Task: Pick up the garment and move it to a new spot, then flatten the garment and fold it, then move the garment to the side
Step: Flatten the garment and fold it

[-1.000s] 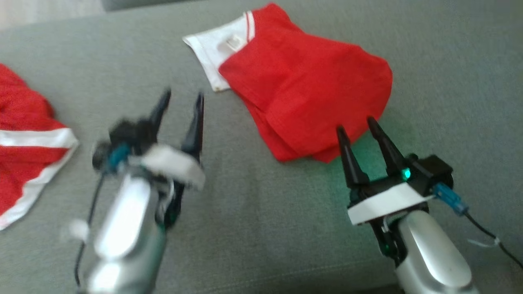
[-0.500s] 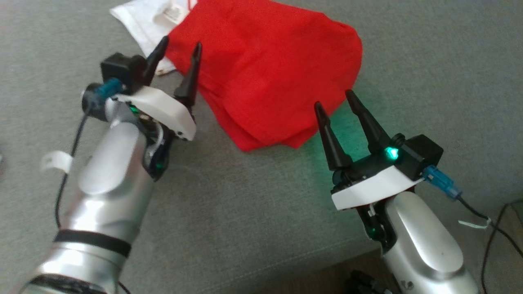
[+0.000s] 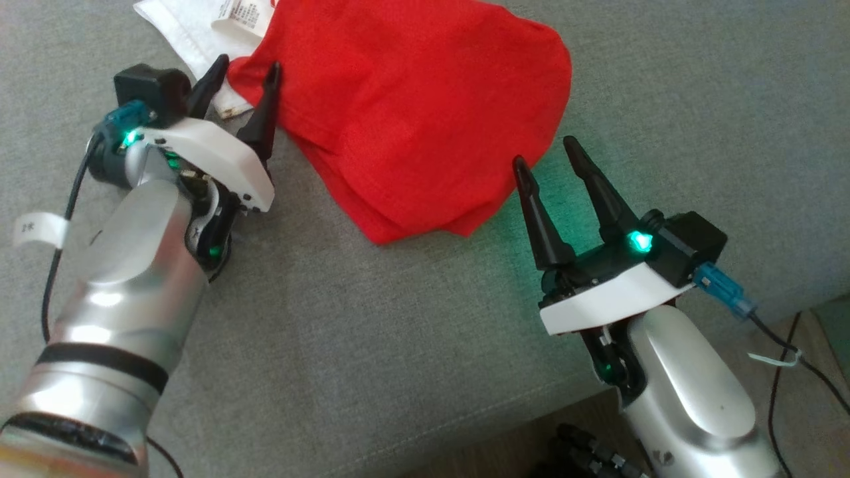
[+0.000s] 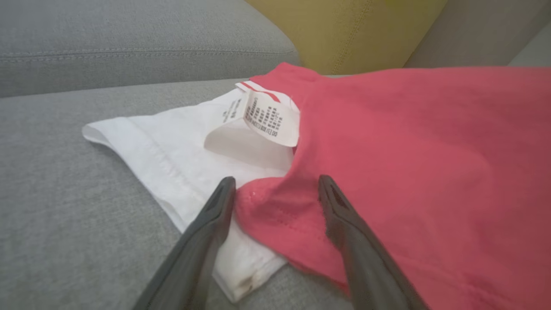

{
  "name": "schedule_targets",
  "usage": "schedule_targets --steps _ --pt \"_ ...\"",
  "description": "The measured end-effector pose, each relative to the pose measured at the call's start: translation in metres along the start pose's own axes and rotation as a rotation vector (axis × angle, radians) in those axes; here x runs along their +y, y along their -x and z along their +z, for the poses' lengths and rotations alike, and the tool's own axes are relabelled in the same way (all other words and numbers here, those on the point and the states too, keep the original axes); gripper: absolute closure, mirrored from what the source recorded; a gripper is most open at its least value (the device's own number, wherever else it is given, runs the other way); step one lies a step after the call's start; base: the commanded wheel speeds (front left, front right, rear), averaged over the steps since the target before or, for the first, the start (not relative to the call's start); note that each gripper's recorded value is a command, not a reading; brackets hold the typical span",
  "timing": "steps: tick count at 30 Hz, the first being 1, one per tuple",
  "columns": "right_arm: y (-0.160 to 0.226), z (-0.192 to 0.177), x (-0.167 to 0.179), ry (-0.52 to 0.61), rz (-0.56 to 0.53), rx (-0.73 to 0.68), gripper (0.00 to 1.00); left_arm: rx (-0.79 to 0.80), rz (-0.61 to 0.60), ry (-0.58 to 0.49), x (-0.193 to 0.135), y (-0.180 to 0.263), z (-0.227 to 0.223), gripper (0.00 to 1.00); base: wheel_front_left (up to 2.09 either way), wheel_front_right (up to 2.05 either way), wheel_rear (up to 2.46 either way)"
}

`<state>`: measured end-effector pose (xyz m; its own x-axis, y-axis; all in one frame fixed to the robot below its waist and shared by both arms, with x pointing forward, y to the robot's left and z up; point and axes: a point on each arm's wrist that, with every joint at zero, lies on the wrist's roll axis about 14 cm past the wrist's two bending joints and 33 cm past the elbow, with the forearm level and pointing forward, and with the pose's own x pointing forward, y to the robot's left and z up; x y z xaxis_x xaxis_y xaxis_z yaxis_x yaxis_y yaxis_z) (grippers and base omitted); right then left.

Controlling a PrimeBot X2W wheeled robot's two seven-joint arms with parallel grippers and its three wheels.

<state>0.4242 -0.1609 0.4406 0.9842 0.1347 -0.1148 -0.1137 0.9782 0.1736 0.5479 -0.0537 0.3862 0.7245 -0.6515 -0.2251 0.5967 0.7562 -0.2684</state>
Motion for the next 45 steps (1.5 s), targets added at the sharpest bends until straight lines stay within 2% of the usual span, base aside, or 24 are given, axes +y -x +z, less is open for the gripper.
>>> schedule_targets --steps 1,2,3,4,5,11,17,26,31,34,38,45 --pt "0.000 0.000 0.000 0.000 0.000 0.001 0.00 0.006 -0.002 0.001 0.000 -0.001 -0.001 0.00 0.00 0.00 0.00" --pt "-0.001 -0.001 0.000 -0.001 0.000 0.003 0.00 0.007 -0.003 0.005 0.001 -0.002 -0.001 0.32 0.00 0.00 0.00" --pt "-0.001 -0.002 0.000 -0.001 0.001 0.004 0.00 0.012 -0.008 -0.002 0.001 -0.002 -0.001 0.32 0.00 0.00 0.00" --pt "-0.001 -0.002 0.000 -0.002 0.001 0.004 0.00 0.016 -0.012 -0.007 0.000 -0.002 -0.001 0.70 0.00 0.00 0.00" --pt "-0.002 -0.002 0.000 -0.003 0.001 0.004 0.00 0.017 -0.016 -0.009 -0.001 -0.002 -0.001 1.00 0.00 0.00 0.00" --pt "-0.004 0.002 0.002 -0.007 0.007 -0.009 0.00 -0.032 -0.027 -0.026 -0.004 0.002 0.020 1.00 0.00 0.00 0.00" --pt "-0.003 0.015 0.010 -0.016 0.025 -0.045 0.00 -0.254 -0.020 -0.084 -0.007 0.016 0.105 1.00 0.00 0.00 0.00" --pt "0.019 0.026 0.023 -0.045 0.041 -0.075 0.00 -0.523 0.076 -0.300 0.009 0.084 0.235 1.00 0.00 0.00 0.00" --pt "0.027 0.036 0.035 -0.051 0.068 -0.104 0.00 -0.710 0.126 -0.460 0.002 0.137 0.328 1.00 0.00 0.00 0.00" --pt "0.031 0.041 0.039 -0.055 0.079 -0.121 0.00 -0.763 0.137 -0.533 -0.011 0.158 0.360 1.00 0.00 0.00 0.00" --pt "0.034 0.044 0.038 -0.063 0.072 -0.131 0.00 -0.757 0.087 -0.551 -0.035 0.150 0.362 1.00 0.00 0.00 0.00" --pt "0.038 0.038 0.021 -0.079 0.021 -0.116 0.00 -0.625 -0.096 -0.455 -0.097 0.084 0.300 1.00 0.00 0.00 0.00"
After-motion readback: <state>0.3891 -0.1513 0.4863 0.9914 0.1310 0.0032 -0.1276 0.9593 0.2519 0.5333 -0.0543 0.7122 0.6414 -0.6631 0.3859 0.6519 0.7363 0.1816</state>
